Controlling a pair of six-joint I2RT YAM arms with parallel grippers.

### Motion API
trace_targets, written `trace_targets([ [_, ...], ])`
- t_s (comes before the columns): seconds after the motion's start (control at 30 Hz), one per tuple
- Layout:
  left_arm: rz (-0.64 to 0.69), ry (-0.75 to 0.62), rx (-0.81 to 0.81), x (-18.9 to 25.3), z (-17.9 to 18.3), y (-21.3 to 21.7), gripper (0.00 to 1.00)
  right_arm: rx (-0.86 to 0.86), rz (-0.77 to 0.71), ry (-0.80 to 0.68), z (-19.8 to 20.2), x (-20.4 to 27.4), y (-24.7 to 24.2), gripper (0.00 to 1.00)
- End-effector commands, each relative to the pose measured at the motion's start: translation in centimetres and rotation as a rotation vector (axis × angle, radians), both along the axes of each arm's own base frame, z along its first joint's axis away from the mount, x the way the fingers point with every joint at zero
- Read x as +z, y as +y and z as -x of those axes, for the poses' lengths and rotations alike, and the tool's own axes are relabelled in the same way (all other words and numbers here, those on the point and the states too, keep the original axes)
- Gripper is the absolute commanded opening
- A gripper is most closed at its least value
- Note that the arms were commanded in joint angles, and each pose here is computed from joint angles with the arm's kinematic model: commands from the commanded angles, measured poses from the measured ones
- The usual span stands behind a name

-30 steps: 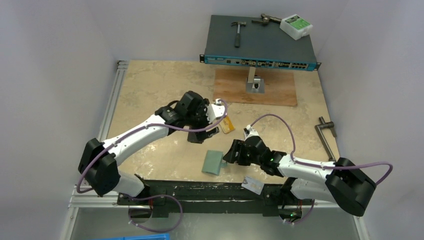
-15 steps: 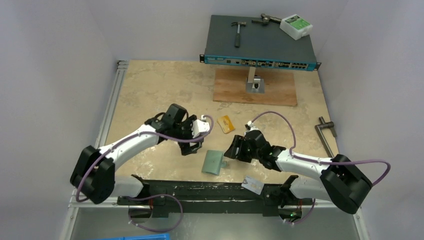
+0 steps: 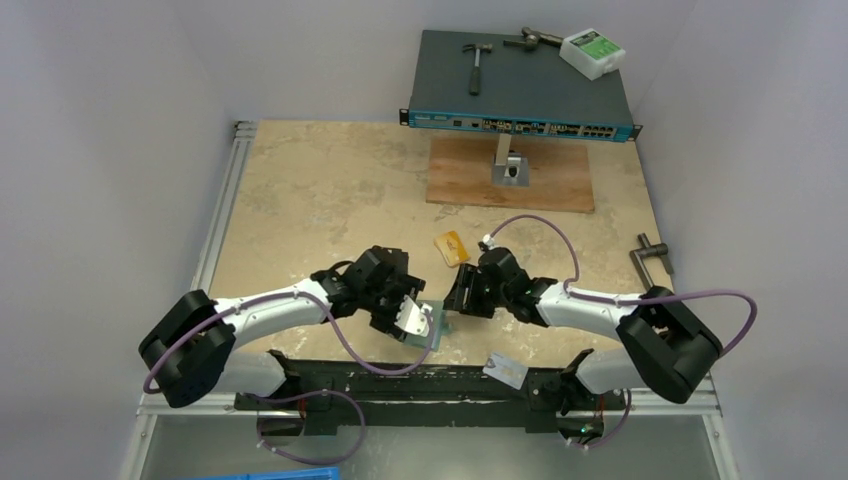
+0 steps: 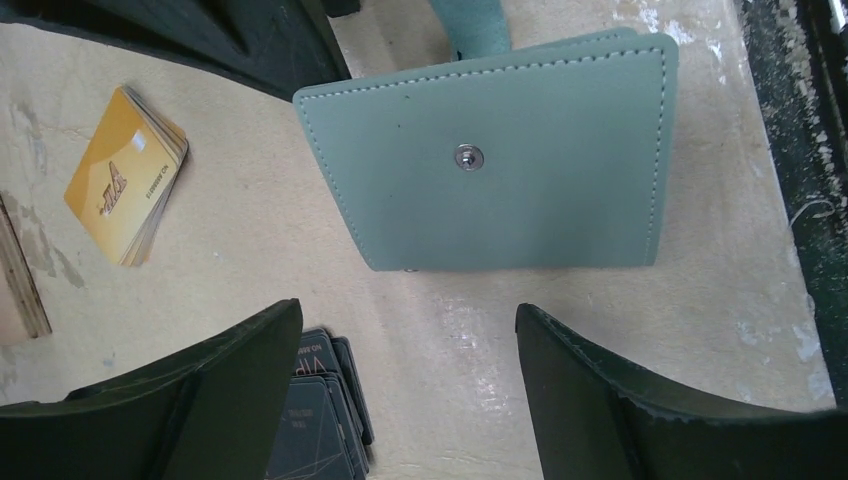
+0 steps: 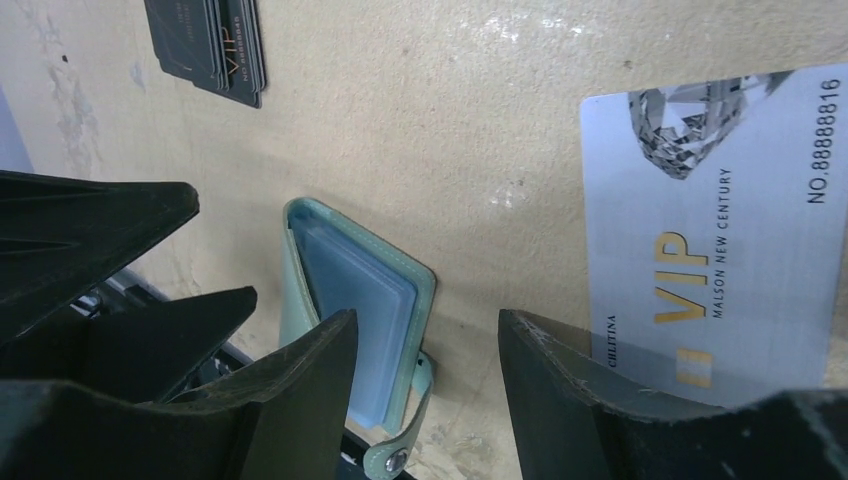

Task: Put the credit cards into the card holder
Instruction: Close the card holder at the center of the board.

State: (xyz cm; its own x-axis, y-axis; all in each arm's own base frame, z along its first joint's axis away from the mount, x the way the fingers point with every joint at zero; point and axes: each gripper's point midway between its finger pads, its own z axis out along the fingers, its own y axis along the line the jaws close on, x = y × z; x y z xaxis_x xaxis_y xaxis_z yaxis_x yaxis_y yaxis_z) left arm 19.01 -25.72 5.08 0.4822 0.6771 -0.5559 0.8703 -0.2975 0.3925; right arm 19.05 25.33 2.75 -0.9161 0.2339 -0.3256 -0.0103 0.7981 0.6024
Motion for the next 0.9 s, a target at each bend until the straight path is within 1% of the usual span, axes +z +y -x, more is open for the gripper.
trace_targets([
  [0.0,0.082,-0.142,-0.079,1.9,-1.3,-1.6,0.77,0.033,0.047,0.049,0.9,-0.9,-0.5,0.54],
  [0.1,0.08,-0.148,-0.132,1.2,-0.5,-1.6,0.76,0.04,0.062,0.056,0.8,-0.8,-0.5,0.54],
  [0.27,0.075,-0.134,-0.186,1.4,0.5,-2.3,0.75,0.039,0.072,0.062,1.0,-1.0,-0.7,0.54],
  [0.33,0.064,-0.119,-0.208,1.3,1.1,-2.7,0.69,0.037,0.073,0.062,1.1,-0.8,-0.8,0.54],
  [0.4,0.043,-0.109,-0.229,1.0,1.8,-2.9,0.58,0.03,0.079,0.056,1.1,-0.7,-1.1,0.54],
  [0.5,0.005,-0.077,-0.273,0.3,3.3,-2.7,0.46,0.016,0.073,0.049,1.1,-0.4,-1.5,0.54],
  [0.6,-0.059,-0.066,-0.339,-1.0,4.8,-2.1,0.41,0.011,0.075,0.047,1.1,-0.3,-1.7,0.54],
  [0.7,-0.102,-0.036,-0.365,-1.9,5.8,-1.7,0.4,0.007,0.076,0.044,0.9,-0.1,-1.8,0.53],
  [0.8,-0.132,-0.021,-0.355,-2.7,5.8,-1.8,0.32,0.003,0.071,0.041,0.8,0.3,-2.0,0.53],
  [0.87,-0.142,-0.017,-0.343,-3.0,5.6,-2.0,0.3,0.009,0.072,0.036,0.9,0.6,-2.1,0.53],
])
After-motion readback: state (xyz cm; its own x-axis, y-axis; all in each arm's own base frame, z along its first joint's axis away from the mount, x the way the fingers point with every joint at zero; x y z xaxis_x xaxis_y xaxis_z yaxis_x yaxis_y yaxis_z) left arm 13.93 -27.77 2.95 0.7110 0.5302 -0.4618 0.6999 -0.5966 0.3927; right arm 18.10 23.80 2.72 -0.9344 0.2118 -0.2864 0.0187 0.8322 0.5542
